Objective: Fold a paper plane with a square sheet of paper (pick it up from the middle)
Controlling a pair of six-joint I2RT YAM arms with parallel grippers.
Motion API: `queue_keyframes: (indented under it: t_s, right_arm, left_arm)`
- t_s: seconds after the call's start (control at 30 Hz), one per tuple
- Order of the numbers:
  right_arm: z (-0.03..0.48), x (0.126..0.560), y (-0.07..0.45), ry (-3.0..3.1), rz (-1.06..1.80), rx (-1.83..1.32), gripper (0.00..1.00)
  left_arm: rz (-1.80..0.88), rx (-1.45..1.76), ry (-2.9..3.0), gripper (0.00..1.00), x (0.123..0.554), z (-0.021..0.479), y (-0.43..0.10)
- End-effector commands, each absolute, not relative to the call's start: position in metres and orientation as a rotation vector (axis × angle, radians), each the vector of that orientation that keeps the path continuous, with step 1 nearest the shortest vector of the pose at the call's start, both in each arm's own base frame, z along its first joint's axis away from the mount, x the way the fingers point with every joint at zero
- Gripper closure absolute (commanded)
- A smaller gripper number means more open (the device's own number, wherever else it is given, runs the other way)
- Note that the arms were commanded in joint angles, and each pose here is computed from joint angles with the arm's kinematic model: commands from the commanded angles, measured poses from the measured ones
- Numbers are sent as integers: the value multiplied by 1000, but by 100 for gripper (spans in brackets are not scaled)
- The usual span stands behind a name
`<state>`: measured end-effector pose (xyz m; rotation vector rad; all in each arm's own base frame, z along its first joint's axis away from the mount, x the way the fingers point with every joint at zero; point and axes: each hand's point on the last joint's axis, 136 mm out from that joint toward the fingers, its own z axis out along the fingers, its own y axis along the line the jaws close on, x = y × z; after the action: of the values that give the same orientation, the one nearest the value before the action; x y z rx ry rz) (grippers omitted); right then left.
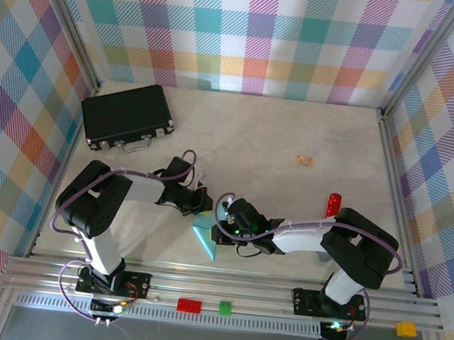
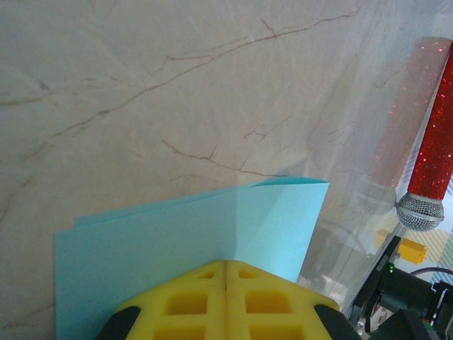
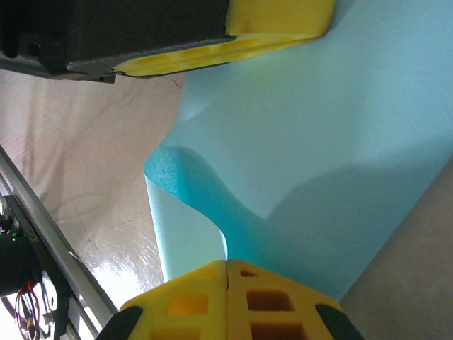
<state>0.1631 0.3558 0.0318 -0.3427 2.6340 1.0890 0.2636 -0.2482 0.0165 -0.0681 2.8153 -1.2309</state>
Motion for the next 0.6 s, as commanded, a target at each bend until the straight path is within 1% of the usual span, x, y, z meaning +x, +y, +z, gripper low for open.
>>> queue_keyframes:
  t_s: [0.0,0.27,0.57]
  right_arm:
    - [33,161,360,2638,1111,-366,100]
    - [31,169,353,2631,1036,-328,100]
    - [24,164,351,2661,1019,-323,100]
  left_arm:
    - [-1055,-191,2936,96,245,-13,-225]
    - [-1047,-200,2941,97,245,-15,-224]
    - [-1050,-201,2936,97,247,-12,-225]
